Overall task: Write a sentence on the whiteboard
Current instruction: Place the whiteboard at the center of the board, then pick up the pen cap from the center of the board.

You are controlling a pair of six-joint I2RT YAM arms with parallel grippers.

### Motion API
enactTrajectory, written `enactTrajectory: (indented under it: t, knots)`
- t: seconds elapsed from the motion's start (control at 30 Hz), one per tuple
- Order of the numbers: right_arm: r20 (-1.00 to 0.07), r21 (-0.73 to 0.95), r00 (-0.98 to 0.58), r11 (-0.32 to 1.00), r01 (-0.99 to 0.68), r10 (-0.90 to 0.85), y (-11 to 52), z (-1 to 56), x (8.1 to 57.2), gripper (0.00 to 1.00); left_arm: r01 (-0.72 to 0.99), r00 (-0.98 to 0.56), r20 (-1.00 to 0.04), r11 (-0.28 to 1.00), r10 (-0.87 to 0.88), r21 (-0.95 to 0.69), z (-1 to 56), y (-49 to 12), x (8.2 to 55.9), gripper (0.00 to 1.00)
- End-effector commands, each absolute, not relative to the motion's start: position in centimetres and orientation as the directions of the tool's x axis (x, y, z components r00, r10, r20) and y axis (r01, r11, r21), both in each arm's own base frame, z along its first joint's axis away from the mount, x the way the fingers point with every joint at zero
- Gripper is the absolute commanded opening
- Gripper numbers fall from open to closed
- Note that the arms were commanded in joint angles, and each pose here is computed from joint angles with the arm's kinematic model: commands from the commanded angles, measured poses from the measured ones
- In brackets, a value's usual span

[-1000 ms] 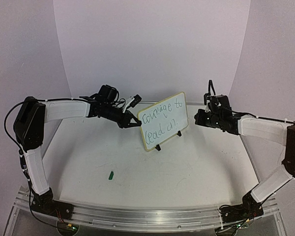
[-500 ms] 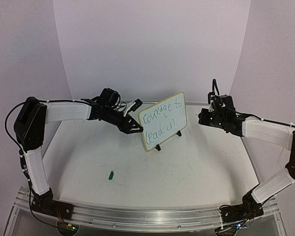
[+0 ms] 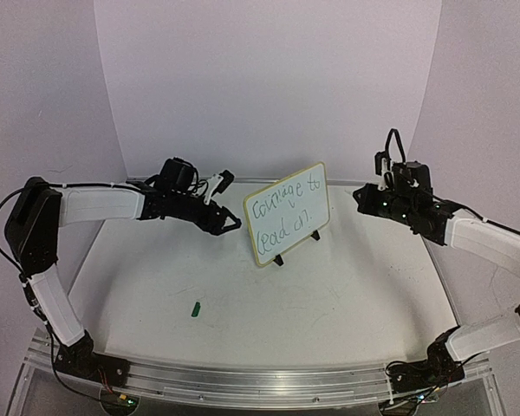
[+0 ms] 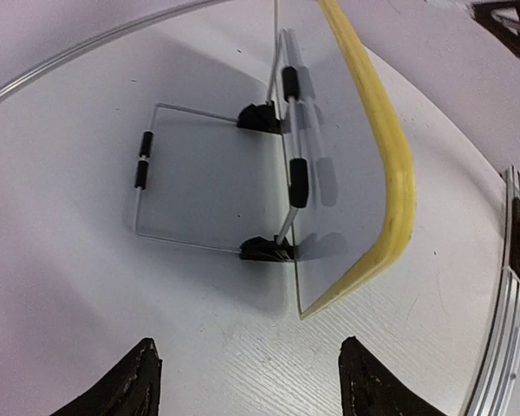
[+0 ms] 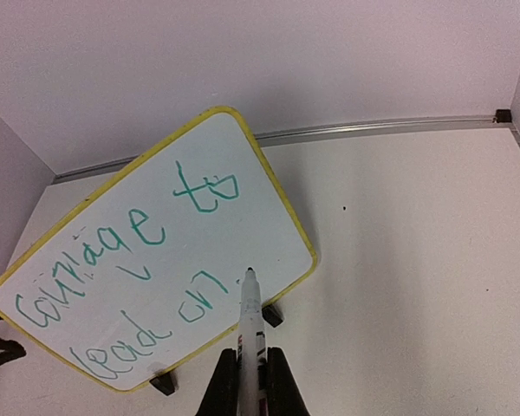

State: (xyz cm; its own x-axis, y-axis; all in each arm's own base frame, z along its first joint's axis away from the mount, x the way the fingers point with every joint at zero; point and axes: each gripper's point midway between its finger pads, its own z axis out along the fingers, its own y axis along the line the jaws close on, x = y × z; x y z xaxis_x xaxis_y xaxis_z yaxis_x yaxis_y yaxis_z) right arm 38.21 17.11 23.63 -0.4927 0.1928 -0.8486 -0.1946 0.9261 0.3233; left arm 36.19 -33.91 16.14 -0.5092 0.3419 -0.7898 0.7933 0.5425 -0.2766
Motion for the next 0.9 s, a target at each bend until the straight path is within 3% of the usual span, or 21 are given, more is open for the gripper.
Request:
enactTrajectory:
  t: [0.0,0.17,0.4,0.57,0.87]
  knots:
    - [-0.806,0.393,-0.565,0.872,-0.292,0.174,19.0,22.4,35.6,0.00,0.667,-0.521,-0.839,0.687,0.154,-0.289,21.5,-31.1,37.0,0.69]
    - [-0.759,0.462,-0.627,0.824,-0.328,0.175,21.0,20.9,32.7,0.00,0.405,-0.672,-0.737,0.867,0.067,-0.291,17.7,-26.7,34.2,0.66]
    - [-0.674,0.530,-0.726,0.777,-0.341,0.141,23.1,19.6,29.9,0.00,0.150,-0.840,-0.534,0.904,-0.098,-0.401,12.7,-23.4,27.6,0.62]
    - [-0.626,0.563,-0.767,0.762,-0.320,0.141,23.9,18.6,28.9,0.00,0.083,-0.903,-0.416,0.905,-0.108,-0.416,9.3,-23.1,23.5,0.60]
    - [-0.602,0.573,-0.784,0.765,-0.293,0.151,24.0,17.7,28.3,0.00,0.103,-0.955,-0.295,0.898,-0.031,-0.428,6.2,-23.6,20.3,0.38]
